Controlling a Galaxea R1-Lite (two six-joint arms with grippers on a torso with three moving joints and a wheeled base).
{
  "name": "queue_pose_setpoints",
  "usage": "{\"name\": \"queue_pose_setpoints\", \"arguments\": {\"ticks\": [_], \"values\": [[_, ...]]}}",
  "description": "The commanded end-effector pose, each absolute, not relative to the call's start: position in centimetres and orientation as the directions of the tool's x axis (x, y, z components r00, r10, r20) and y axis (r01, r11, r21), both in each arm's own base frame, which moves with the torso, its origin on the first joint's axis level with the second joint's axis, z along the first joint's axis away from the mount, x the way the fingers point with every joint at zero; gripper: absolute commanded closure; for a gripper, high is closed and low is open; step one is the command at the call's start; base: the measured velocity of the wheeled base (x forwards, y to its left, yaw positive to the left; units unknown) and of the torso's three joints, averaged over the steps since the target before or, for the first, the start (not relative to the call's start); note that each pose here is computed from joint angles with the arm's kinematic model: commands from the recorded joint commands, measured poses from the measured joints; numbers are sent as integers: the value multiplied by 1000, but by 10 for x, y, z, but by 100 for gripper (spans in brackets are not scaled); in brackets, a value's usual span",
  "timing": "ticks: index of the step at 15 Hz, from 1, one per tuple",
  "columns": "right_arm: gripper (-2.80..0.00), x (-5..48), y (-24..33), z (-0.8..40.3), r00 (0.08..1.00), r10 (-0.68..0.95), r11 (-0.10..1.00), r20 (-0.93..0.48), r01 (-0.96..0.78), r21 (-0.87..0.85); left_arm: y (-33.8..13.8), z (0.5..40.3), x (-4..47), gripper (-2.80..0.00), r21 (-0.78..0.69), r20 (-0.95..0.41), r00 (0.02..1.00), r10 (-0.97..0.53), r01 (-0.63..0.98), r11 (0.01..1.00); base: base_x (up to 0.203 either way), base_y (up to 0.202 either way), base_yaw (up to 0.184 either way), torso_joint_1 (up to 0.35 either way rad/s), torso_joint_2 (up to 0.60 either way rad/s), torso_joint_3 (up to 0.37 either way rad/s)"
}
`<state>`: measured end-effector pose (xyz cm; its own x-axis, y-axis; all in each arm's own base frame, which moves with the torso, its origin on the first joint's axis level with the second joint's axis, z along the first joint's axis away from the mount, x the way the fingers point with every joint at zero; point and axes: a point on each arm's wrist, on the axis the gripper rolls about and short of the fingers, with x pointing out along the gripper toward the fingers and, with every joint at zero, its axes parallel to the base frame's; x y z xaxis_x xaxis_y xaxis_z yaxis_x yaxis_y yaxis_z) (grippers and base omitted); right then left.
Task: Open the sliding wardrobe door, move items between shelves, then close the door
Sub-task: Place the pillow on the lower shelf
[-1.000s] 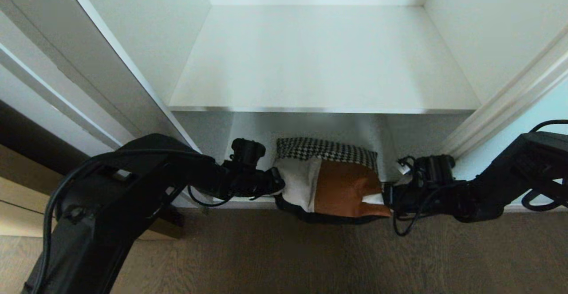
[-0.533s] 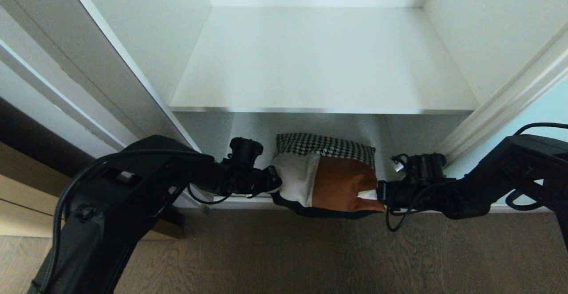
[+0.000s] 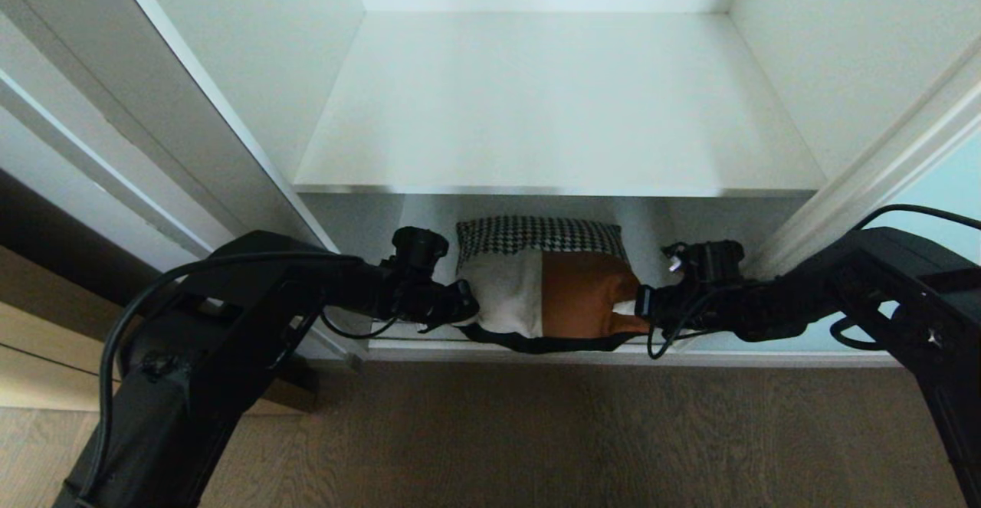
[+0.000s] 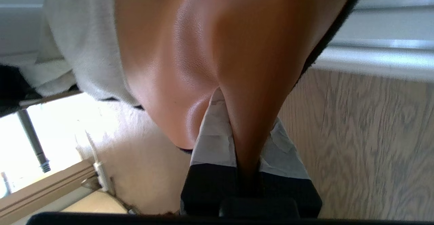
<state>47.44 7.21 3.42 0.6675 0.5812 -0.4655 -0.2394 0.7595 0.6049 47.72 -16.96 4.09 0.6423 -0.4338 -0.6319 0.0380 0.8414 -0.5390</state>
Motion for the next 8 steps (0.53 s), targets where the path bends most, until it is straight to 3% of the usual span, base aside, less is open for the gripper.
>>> {"name": "queue_pose_setpoints", "arguments": {"ticks": [1,3,8], "values": [[0,491,77,42,684,563,773,-463,-238,588,-159,46,481,0,-497,-648,639,-415,59,866,0,0,0,0,0,0],[0,505,79,39,701,517,808,-491,-211,550,-152,48,489,0,-464,-660,651,-375,39,885,0,0,0,0,0,0],[0,515,84,19,700,434,867,-567,-153,475,-143,12,500,0,-363,-696,681,-225,-64,930,0,0,0,0,0,0]]}}
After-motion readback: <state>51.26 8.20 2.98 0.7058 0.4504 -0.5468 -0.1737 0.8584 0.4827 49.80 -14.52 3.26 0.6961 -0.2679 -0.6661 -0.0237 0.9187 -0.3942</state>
